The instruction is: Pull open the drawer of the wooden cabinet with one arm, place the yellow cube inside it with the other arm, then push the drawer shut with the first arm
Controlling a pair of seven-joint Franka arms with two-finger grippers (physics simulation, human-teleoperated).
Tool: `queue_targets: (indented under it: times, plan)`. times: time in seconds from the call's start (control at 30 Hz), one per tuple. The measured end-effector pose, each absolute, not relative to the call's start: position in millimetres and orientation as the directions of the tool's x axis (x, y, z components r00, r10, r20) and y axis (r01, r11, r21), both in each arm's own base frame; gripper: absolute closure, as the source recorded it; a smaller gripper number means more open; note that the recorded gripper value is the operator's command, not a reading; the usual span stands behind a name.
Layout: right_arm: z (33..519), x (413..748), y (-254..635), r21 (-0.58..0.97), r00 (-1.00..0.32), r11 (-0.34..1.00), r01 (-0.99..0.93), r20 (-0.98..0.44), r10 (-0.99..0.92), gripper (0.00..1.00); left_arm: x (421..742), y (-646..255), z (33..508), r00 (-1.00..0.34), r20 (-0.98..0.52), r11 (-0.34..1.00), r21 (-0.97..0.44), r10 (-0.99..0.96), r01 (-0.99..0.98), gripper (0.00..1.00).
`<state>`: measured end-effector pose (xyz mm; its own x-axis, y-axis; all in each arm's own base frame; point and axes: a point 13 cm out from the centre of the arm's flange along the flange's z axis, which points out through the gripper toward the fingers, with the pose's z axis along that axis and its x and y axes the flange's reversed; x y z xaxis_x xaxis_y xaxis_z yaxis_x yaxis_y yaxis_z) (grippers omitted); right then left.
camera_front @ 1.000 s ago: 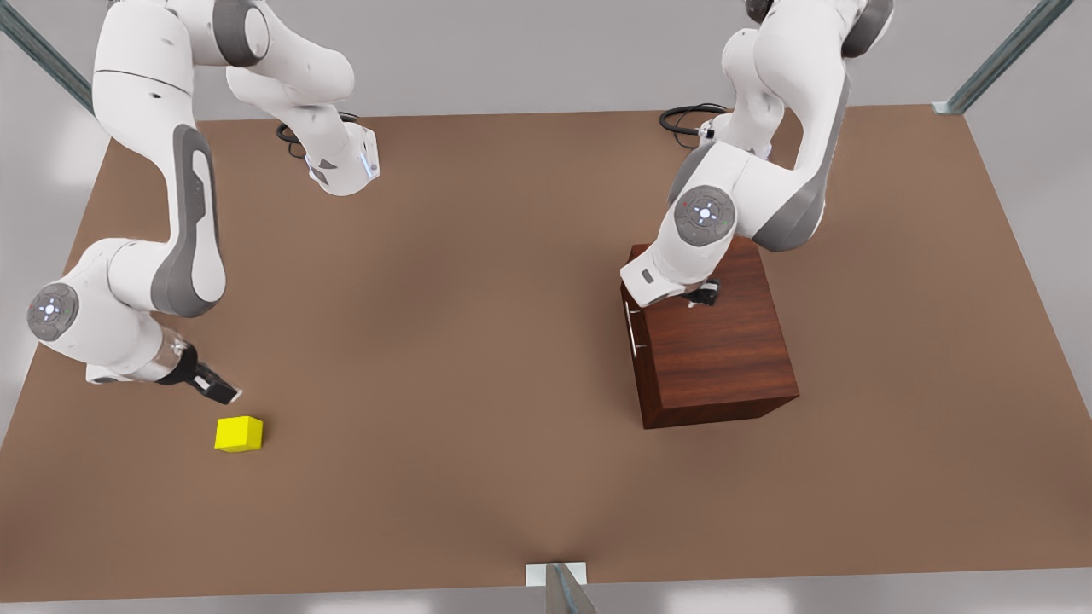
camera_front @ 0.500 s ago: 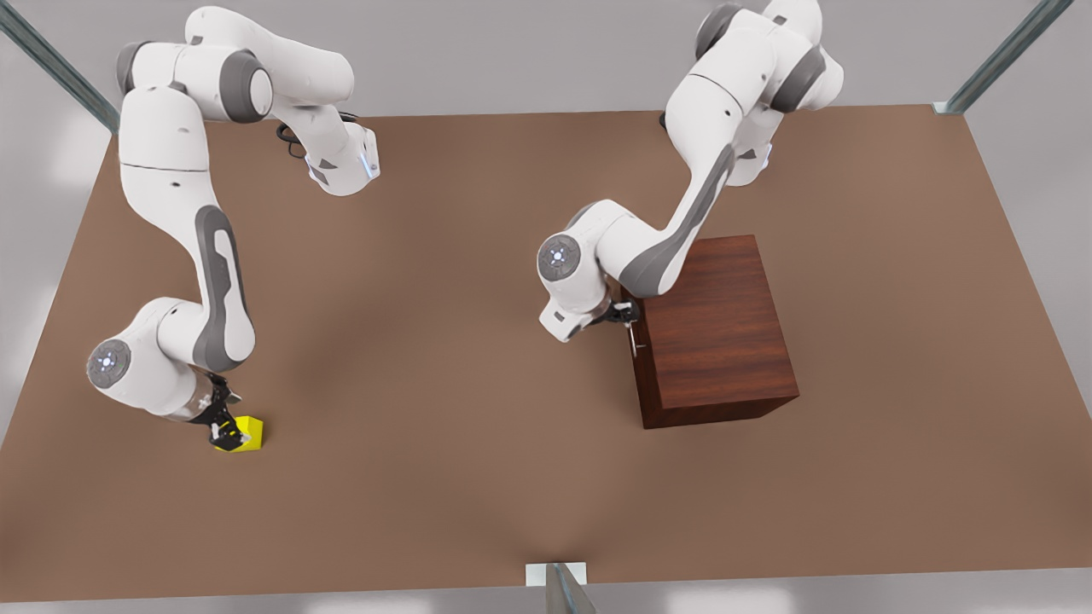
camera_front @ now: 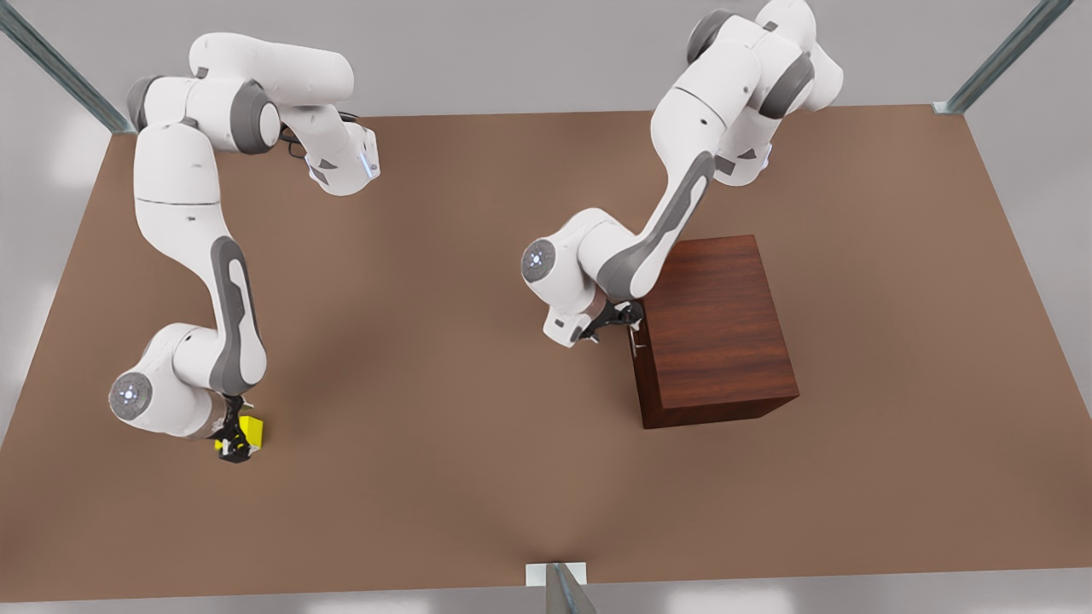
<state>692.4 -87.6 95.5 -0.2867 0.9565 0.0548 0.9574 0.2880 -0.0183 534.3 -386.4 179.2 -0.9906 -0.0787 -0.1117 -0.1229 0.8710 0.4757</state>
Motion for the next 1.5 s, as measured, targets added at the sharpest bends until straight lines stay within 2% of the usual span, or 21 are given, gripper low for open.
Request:
queue_targets:
  times: [0.23, 0.6, 1.5]
  plan:
    - [86, 688, -99, -0.055, -0.222, 0.225, 0.973, 0.058, 0.973, 0.0, 534, -388, 171, -0.982, -0.132, 0.865, 0.466, -0.137, -0.183, 0.0]
    - [78, 698, -111, -0.068, -0.155, 0.158, 0.985, 0.049, 0.987, 0.0, 540, -402, 171, -0.968, -0.16, 0.884, 0.399, -0.196, -0.245, 0.0]
    - [54, 694, -137, -0.055, -0.091, 0.092, 0.994, 0.022, 0.996, 0.0, 538, -459, 174, -0.978, -0.188, 0.934, 0.324, -0.094, -0.152, 0.0]
